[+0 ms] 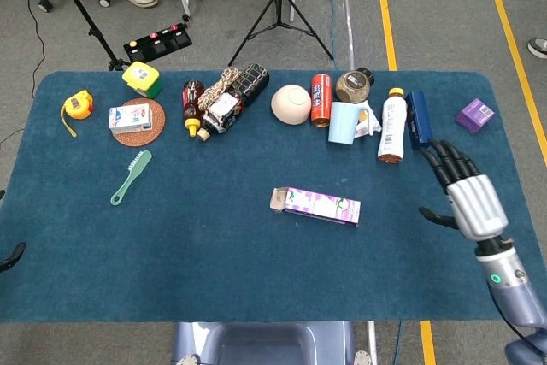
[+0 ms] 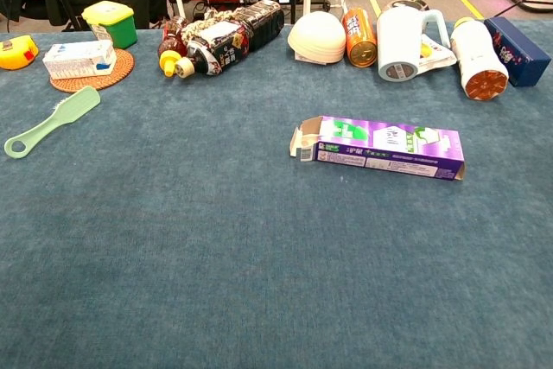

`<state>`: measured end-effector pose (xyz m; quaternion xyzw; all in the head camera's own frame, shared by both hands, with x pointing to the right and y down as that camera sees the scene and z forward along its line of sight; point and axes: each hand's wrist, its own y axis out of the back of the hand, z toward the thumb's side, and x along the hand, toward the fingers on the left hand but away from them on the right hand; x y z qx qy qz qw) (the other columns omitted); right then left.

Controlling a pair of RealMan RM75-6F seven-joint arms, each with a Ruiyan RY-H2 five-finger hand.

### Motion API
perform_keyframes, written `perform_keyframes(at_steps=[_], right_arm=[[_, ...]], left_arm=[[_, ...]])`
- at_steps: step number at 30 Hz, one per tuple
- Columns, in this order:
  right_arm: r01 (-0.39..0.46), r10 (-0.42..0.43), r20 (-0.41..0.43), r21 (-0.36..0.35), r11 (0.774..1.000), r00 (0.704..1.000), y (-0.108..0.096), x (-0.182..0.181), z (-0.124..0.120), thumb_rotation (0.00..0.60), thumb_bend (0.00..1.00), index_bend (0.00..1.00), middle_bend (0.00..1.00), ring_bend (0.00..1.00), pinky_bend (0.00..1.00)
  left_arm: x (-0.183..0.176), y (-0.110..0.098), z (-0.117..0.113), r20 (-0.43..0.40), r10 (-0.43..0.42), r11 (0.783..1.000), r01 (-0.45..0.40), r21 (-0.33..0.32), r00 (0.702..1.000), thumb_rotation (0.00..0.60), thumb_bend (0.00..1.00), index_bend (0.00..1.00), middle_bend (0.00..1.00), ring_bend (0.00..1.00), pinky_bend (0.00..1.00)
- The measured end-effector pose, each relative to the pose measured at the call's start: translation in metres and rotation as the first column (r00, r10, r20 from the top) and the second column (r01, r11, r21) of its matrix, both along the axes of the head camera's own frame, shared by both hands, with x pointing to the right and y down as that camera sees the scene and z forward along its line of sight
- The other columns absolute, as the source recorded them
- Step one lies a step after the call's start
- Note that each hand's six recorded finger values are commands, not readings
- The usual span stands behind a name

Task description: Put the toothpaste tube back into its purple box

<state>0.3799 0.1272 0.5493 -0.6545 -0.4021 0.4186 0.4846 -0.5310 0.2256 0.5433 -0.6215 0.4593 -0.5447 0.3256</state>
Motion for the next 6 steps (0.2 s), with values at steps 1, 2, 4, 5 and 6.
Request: perform_keyframes(at_steps=[1,2,4,5,6], right_arm=[[-0.014,0.015,-0.008,0.013,1.0,1.0,0.005,0.008,-0.004,0.6,0.0,0.04,0.02,0.0,0.13],[-0.032,0.032,-0.02,0.027,0.999,0.999,0.013,0.018,-0.008,0.6,0.0,0.04,0.02,0.0,0.13],[-0.053,0.054,-0.042,0.037,0.998,0.998,0.024,0.031,-0.013,0.6,0.0,0.06,0.02,0.0,0.12],[-0.065,0.067,-0.057,0.04,0.997,0.996,0.032,0.038,-0.015,0.6,0.0,0.06,0.02,0.0,0.12],[-0.073,0.076,-0.071,0.042,0.996,0.995,0.037,0.043,-0.016,0.6,0.0,0.07,0.02,0.0,0.12]], left_arm=[[0.001,0.002,-0.001,0.003,0.001,1.0,-0.001,0.002,1.0,0.6,0.3,0.0,0.0,0.0,0.17],[0.002,0.004,-0.001,0.005,0.004,1.0,-0.004,0.002,1.0,0.6,0.3,0.0,0.0,0.0,0.16],[0.008,0.009,-0.002,-0.002,0.008,1.0,-0.008,-0.001,1.0,0.6,0.3,0.0,0.0,0.0,0.15],[0.01,0.011,-0.002,-0.008,0.01,1.0,-0.01,-0.004,1.0,0.6,0.3,0.0,0.0,0.0,0.15],[0.013,0.013,-0.002,-0.012,0.017,1.0,-0.017,-0.007,1.0,0.6,0.3,0.0,0.0,0.0,0.14]])
